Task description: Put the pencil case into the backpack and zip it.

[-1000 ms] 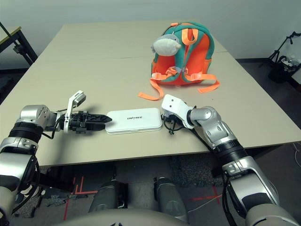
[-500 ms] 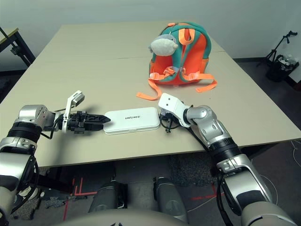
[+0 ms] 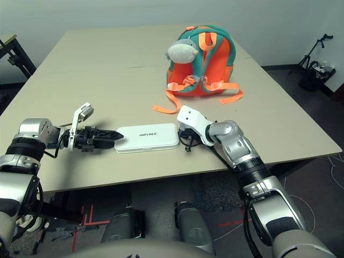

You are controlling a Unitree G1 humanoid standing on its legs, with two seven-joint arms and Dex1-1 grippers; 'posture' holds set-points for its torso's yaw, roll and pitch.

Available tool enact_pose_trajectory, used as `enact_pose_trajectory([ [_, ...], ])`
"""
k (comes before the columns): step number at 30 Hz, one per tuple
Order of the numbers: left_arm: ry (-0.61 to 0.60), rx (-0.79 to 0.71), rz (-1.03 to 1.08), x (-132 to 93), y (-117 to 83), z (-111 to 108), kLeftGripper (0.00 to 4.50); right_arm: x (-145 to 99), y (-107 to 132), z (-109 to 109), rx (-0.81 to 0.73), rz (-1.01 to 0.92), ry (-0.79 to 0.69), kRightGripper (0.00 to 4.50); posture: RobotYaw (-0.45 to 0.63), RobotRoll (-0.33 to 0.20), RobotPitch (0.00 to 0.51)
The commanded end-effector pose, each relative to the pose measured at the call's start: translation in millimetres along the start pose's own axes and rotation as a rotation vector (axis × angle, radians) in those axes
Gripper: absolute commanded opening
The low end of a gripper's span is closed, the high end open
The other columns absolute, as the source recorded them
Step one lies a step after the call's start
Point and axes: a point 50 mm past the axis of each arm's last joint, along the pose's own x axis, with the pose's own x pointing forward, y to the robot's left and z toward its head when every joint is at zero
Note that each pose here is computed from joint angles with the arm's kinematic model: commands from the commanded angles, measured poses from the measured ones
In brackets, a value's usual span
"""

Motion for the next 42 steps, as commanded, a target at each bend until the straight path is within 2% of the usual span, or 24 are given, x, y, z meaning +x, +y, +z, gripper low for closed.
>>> enact_pose_trajectory([
  [1, 0.031, -0.003, -0.004, 14, 2, -3, 4.50, 22, 27, 36, -0.093, 0.174, -0.130, 0.02, -0.17, 0.000, 0.013],
  [19, -0.001, 0.008, 0.006, 6, 6, -4, 4.50, 16, 11, 29, -0.138, 0.128, -0.088, 0.02, -0.15, 0.000, 0.015],
  [21, -0.015, 0.009, 0.010, 4, 6, -4, 3.93, 12, 6, 26, -0.143, 0.107, -0.073, 0.00, -0.15, 0.000, 0.016],
  [23, -0.030, 0.009, 0.016, 1, 6, -2, 3.37, 5, -2, 21, -0.136, 0.072, -0.052, 0.38, -0.14, 0.000, 0.016],
  [24, -0.043, 0.012, 0.017, 0, 6, -1, 3.27, 1, -7, 19, -0.127, 0.052, -0.045, 0.59, -0.14, 0.000, 0.016],
  [28, -0.110, 0.024, 0.004, -7, 2, 8, 3.27, -18, -28, 11, -0.048, -0.048, -0.047, 2.11, -0.14, 0.000, 0.017],
  [34, -0.259, 0.113, -0.028, -28, -14, 27, 3.27, -68, -64, 8, 0.162, -0.290, -0.167, 4.32, -0.13, 0.000, 0.019],
  [35, -0.276, 0.125, -0.034, -30, -16, 29, 3.27, -73, -67, 8, 0.186, -0.319, -0.184, 4.50, -0.13, 0.000, 0.019],
  [39, -0.400, 0.239, -0.065, -47, -37, 46, 3.27, -99, -83, 7, 0.326, -0.501, -0.280, 4.50, -0.13, 0.000, 0.025],
  [42, -0.449, 0.303, -0.074, -54, -51, 52, 3.27, -110, -87, 10, 0.419, -0.589, -0.359, 4.50, -0.13, 0.000, 0.032],
])
